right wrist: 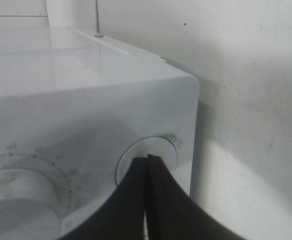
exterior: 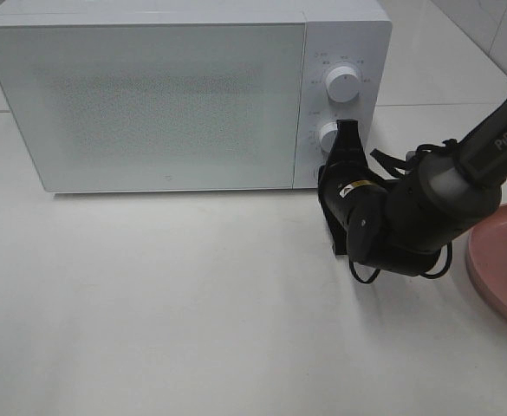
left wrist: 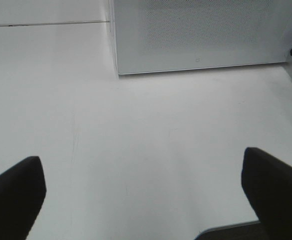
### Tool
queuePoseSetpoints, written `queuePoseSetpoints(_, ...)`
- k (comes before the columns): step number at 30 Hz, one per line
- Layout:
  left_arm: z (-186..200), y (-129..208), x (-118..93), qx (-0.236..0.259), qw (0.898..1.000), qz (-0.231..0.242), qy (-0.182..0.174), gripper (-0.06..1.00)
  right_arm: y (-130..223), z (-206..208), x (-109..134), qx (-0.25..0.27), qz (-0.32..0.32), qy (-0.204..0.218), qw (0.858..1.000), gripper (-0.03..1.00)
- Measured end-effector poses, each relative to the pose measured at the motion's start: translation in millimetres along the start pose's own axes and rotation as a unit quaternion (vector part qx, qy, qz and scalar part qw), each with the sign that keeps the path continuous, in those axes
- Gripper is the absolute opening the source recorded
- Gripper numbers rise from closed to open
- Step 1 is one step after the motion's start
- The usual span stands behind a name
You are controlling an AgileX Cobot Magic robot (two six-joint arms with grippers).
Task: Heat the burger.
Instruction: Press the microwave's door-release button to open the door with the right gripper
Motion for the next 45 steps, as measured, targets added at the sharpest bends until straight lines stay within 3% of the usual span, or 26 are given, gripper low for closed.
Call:
queuePoseSetpoints(33, 0, 0, 0, 0.000, 1.000, 0.000, 0.000, 0.99, 2, -19, 3, -0.003, -0.022, 0.001, 1.000, 0.01)
queuePoseSetpoints(45, 0, 0, 0, 0.000, 1.000, 0.000, 0.000, 0.99, 4, -25, 4, -0.033, -0.044, -0.011, 0.998, 0.01)
Point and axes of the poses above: a point on each arm's last joint axis where the gripper is mounted, z pointing back along that axis away from the gripper, x along the wrist's bending axis when the last joint is at zero, y = z × x, the point moved 6 cm from there along -z, pointing out along that axis toward the gripper, and after that the axes turned 15 degrees about z, right-handed, at the moved point
